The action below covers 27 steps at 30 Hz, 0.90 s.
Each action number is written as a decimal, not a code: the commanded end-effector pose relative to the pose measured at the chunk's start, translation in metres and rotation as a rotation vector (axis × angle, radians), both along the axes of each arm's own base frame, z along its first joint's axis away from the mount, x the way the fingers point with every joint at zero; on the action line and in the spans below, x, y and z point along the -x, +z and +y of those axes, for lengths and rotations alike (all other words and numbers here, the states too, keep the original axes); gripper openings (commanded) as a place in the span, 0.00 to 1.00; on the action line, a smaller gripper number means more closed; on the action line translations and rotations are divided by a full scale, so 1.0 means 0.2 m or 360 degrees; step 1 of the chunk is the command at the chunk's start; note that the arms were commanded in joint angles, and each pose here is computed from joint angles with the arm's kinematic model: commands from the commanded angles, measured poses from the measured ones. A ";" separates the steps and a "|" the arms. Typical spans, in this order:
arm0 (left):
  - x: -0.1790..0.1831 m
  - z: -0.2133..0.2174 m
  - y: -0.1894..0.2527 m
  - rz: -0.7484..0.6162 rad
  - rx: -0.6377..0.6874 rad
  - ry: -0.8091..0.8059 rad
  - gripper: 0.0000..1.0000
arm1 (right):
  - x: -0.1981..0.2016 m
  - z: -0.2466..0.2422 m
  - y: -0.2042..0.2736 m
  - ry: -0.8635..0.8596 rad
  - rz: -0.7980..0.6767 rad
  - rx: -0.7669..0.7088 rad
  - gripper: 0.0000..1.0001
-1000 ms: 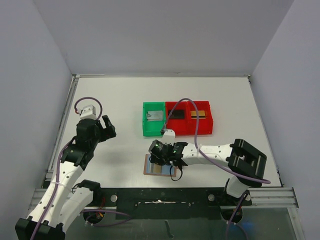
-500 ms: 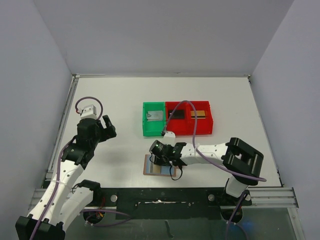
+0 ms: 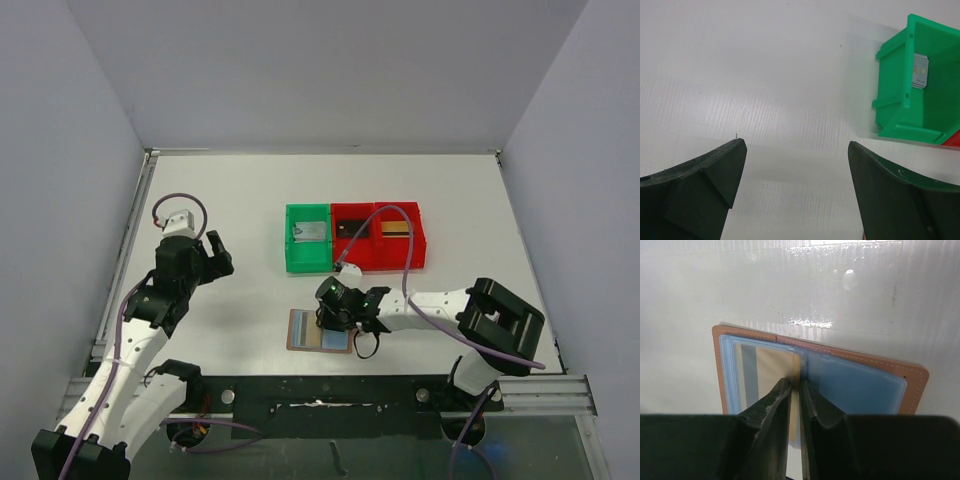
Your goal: Take the credit cards out of the card holder
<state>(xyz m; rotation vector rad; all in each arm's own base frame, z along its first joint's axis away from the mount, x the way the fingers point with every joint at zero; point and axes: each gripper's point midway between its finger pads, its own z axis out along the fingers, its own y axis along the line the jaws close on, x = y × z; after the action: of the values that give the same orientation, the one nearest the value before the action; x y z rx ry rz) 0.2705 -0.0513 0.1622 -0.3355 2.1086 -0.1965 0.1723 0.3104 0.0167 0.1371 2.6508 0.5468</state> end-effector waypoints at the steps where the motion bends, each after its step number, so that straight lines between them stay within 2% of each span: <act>1: -0.05 -0.02 0.07 -0.0087 0.0016 -0.0040 0.82 | 0.02 -0.05 -0.09 -0.0001 0.0030 0.0024 0.12; 8: -0.04 -0.02 0.08 -0.0098 0.0028 -0.0035 0.82 | 0.03 -0.03 -0.07 0.0002 0.0032 -0.0128 0.12; 16: -0.03 -0.07 0.07 -0.0094 0.0087 -0.0074 0.82 | 0.02 -0.05 -0.08 -0.0020 0.0052 -0.0169 0.12; 21: 0.03 -0.22 0.01 0.0014 0.0453 -0.0104 0.82 | 0.02 -0.06 -0.10 -0.0030 0.0072 -0.0187 0.12; 27: 0.13 -0.43 -0.02 0.0142 0.0807 -0.0330 0.80 | 0.03 -0.06 -0.10 -0.0033 0.0092 -0.0217 0.11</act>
<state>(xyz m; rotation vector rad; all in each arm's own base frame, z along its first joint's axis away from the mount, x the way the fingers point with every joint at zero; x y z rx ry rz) 0.2518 -0.0996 0.1366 -0.4449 2.1936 -0.5622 0.1730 0.3106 0.0161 0.2097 2.6177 0.7891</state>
